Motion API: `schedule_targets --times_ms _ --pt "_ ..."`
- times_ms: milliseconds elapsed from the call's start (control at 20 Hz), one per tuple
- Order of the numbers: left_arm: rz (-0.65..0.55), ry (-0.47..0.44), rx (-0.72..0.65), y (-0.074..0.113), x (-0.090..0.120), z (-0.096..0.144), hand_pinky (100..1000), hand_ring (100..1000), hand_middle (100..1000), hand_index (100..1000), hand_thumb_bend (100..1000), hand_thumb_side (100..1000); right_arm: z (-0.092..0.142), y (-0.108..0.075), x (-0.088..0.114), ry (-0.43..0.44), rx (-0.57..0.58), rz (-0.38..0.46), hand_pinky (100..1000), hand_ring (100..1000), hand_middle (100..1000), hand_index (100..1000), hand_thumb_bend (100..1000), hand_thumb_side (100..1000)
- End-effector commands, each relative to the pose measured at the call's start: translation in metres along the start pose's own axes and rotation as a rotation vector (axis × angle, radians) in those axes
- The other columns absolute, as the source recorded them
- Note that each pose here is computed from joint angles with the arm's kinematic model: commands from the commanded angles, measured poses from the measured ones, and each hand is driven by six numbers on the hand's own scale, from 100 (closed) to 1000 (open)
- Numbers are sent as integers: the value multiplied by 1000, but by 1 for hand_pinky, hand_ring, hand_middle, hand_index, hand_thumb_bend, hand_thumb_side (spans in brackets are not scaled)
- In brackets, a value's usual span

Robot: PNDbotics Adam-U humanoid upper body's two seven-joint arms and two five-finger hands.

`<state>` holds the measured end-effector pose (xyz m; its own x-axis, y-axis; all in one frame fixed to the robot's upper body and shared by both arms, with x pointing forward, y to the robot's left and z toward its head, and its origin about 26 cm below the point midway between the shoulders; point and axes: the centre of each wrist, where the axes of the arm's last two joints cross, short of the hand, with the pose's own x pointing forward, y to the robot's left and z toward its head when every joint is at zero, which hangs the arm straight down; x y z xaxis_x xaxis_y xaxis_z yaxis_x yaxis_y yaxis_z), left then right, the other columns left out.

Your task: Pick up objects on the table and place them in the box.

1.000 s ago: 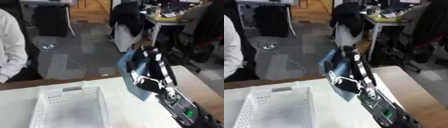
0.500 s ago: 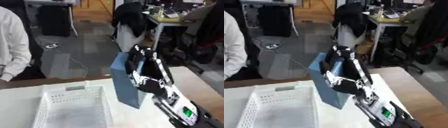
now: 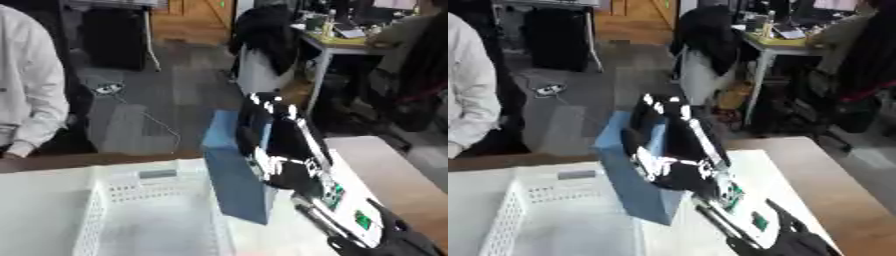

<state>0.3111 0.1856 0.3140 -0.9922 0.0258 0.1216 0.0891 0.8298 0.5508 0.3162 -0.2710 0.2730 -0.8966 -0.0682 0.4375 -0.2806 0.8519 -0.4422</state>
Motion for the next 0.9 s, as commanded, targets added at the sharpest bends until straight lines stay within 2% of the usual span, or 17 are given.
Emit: schedule_targets --times_ms 50,400,750,800,850,900 --pt "-9 -39 -23 0 6 -11 525 444 634 620 819 789 -10 -3 8 -28 51 4 100 100 100 111 100 100" --pt "10 -56 -59 -4 8 -19 523 441 636 621 816 791 -19 -1 9 -59 77 -29 100 100 100 116 100 100" --pt "19 -61 -104 -6 9 -23 522 439 635 621 818 792 -21 -8 3 -58 59 9 100 100 100 147 114 100" --pt "19 -62 -107 -7 9 -23 522 438 635 621 818 792 -22 -11 5 -78 60 34 100 100 100 234 100 100" --pt "19 -62 -110 -7 10 -23 522 438 635 621 818 792 -23 -13 6 -98 58 62 100 100 100 194 106 100" --pt "19 -63 -112 -7 10 -23 521 438 634 621 818 792 -23 -14 6 -114 58 85 100 134 314 424 104 116"
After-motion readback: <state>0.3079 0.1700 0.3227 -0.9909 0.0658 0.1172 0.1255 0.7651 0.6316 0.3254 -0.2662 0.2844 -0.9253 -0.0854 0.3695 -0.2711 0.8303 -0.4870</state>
